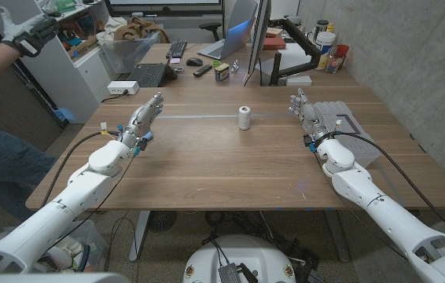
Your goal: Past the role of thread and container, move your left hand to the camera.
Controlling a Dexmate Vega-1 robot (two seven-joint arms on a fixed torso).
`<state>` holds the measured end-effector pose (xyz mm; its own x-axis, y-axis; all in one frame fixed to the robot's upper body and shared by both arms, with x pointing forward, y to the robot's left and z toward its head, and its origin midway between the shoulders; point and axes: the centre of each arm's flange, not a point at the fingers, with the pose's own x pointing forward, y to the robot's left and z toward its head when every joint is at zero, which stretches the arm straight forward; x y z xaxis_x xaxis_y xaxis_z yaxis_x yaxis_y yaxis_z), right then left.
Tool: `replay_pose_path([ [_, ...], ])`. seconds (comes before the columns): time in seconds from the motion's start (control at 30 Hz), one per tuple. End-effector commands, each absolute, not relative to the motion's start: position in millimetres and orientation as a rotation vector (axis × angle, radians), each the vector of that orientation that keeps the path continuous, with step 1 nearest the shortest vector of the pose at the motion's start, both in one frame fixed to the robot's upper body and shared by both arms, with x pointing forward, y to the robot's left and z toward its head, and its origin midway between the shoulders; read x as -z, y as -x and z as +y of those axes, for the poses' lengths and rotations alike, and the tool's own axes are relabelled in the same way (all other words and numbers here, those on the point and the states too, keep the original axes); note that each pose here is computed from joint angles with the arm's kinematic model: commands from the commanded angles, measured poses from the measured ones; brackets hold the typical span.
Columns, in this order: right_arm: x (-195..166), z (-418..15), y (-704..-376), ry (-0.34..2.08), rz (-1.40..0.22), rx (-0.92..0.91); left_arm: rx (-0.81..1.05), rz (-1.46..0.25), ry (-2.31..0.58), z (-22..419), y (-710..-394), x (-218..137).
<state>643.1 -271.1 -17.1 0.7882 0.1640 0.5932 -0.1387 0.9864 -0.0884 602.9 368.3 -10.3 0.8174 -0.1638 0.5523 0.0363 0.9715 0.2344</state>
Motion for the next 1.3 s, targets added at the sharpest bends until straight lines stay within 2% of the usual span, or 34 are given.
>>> replay_pose_path([
  [0.03, 14, -267, -648, 0.045, -0.643, -0.170, 0.075, -0.600, -0.240, 384, -594, 9],
  [1.3, 13, -278, -640, 0.049, -0.663, -0.143, 0.002, -0.579, -0.378, 407, -575, -4],
])
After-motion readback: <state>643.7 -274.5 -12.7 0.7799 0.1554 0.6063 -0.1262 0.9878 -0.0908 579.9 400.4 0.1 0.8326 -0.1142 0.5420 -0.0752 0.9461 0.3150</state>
